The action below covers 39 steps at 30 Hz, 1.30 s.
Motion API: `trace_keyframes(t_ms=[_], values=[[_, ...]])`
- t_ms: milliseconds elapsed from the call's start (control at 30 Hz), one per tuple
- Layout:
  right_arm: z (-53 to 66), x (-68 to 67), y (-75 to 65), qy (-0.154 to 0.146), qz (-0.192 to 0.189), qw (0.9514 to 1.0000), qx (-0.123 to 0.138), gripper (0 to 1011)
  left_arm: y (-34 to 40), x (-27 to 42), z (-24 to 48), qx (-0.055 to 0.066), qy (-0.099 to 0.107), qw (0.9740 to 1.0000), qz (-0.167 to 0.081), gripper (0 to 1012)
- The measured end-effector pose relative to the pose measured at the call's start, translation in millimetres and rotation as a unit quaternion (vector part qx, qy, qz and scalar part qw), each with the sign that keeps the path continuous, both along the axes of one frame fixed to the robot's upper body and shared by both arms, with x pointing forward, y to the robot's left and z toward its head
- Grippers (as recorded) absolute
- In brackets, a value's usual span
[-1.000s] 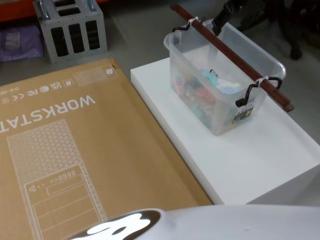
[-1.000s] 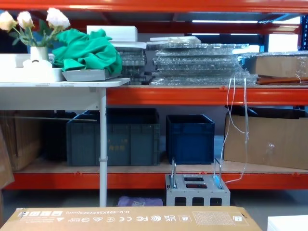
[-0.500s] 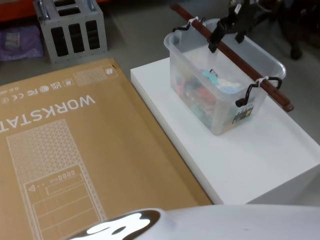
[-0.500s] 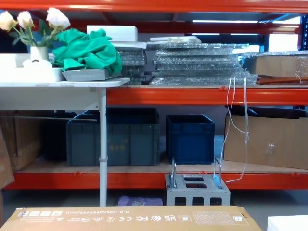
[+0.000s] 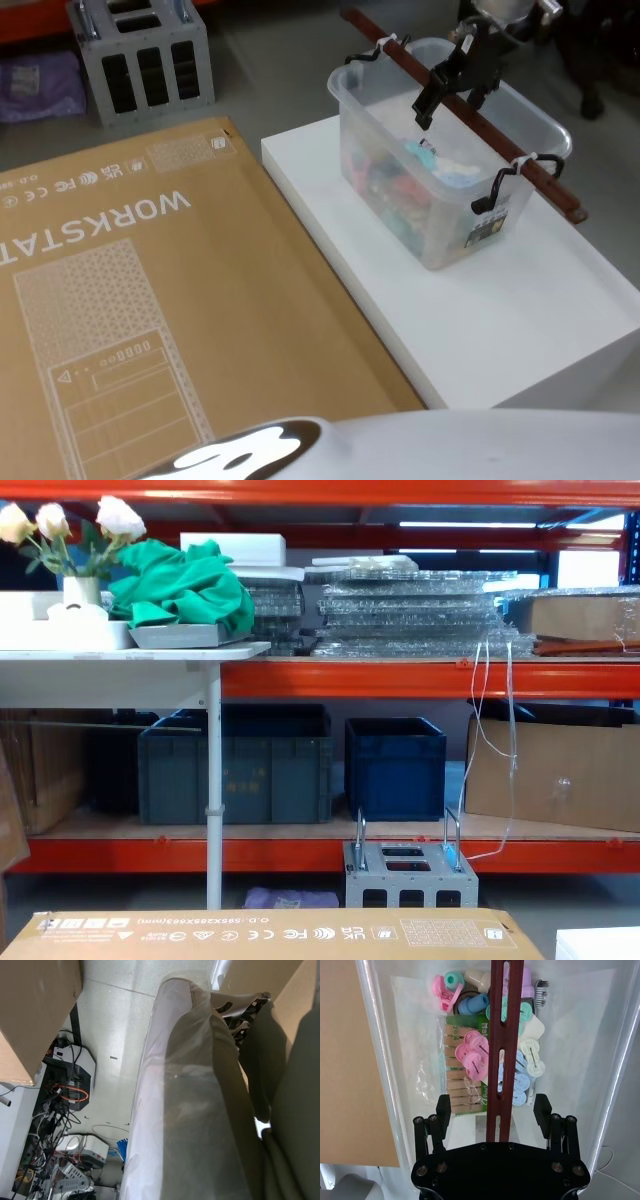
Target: Use one hand to grasp the basket and place it at the designated location.
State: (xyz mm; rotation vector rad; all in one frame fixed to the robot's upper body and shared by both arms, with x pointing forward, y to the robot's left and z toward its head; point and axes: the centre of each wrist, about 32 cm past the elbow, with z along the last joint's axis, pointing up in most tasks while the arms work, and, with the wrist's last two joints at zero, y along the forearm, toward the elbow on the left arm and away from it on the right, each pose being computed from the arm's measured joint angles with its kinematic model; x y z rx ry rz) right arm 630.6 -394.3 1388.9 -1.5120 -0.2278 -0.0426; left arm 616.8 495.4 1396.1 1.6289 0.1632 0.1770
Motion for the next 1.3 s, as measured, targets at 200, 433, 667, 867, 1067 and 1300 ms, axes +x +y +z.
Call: trace_keyframes(t_ms=[200,433,667,867,1067,1300], values=[[-6.8,2.3,1.8,0.007,0.003,1.0,-0.003,1000,0.0,0.0,0.0,0.0,0.0,1.0,0.0,0],[-12.0,4.5,1.5,0.013,0.003,0.9999,-0.005,1000,0.0,0.0,0.0,0.0,0.0,1.0,0.0,0],[-12.4,3.5,-3.3,0.01,-0.003,0.9999,-0.001,837,0.0,0.0,0.0,0.0,0.0,1.0,0.0,0],[-11.8,1.3,-6.3,0.006,-0.004,1.0,0.0,670,0.0,0.0,0.0,0.0,0.0,1.0,0.0,0],[-10.9,-0.9,-9.9,0.003,-0.007,1.0,0.002,466,0.0,0.0,0.0,0.0,0.0,1.0,0.0,0],[-10.3,-2.3,-12.7,0.001,-0.012,0.9999,0.004,247,0.0,0.0,0.0,0.0,0.0,1.0,0.0,0]])
